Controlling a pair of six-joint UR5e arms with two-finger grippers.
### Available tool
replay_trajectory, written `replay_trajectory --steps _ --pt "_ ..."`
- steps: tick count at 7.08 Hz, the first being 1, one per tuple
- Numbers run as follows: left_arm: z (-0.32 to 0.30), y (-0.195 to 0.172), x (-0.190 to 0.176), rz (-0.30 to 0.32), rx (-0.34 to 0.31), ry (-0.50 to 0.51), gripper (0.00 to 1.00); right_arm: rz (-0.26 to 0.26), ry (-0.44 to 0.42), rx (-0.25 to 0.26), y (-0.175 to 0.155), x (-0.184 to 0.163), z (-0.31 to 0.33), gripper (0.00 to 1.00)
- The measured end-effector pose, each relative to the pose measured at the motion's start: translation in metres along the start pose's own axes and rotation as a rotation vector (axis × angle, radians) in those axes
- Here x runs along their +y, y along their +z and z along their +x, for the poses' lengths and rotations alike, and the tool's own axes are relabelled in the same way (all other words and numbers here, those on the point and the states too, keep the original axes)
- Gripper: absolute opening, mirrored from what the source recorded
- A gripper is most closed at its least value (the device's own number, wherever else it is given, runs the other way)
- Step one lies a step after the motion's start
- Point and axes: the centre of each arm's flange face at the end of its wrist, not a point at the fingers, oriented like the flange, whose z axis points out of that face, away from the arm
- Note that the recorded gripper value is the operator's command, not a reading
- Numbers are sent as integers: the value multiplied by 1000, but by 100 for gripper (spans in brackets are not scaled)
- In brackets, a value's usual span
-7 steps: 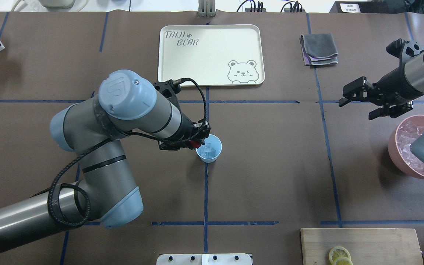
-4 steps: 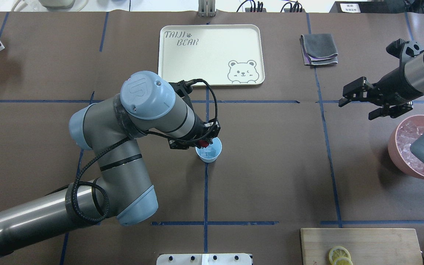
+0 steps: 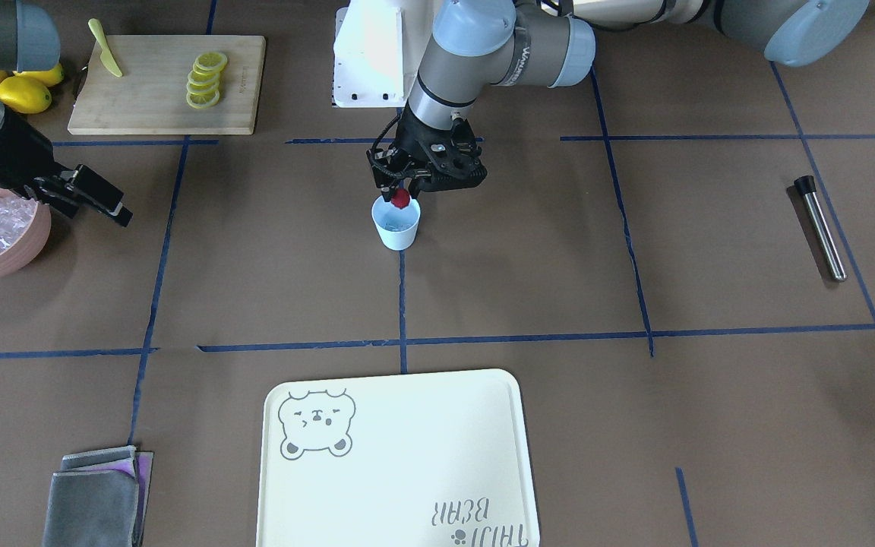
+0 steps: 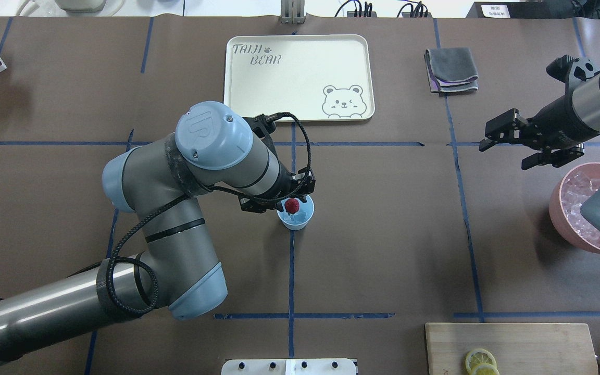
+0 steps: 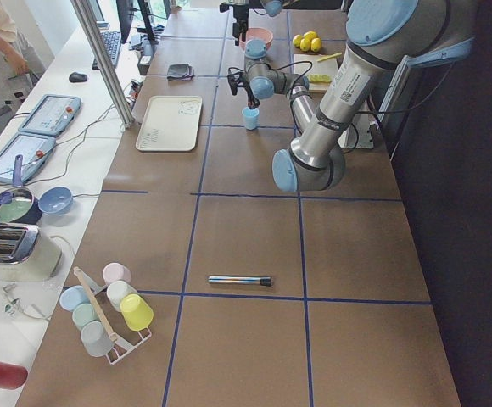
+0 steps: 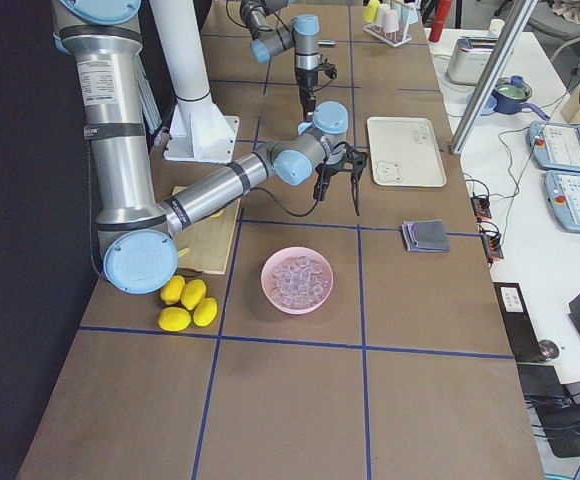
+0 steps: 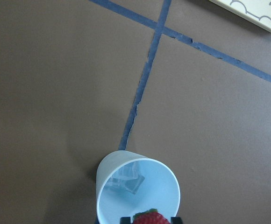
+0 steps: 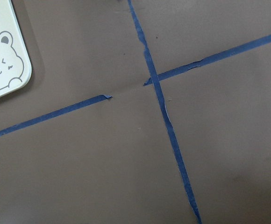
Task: Mash ice and strawberries in cup
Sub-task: 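Open the left gripper to drop the strawberry into the cup, then withdraw the left gripper back toward the steel muddler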
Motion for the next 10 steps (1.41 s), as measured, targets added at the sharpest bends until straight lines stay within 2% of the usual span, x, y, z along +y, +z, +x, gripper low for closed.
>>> replay_trajectory --steps 3,4,5,7,10 --pt "-7 -9 -3 30 7 2 87 -1 2 1 0 -1 1 100" --pt "-33 -20 -15 47 -1 4 87 -2 4 3 1 -1 2 100" --pt "-77 -36 -31 70 -22 51 87 -4 6 6 2 -1 5 100" --pt "-191 -68 -58 94 -124 224 87 -6 12 10 3 -1 8 100" --pt "-374 -153 -128 28 -268 405 87 -4 7 13 2 -3 12 100"
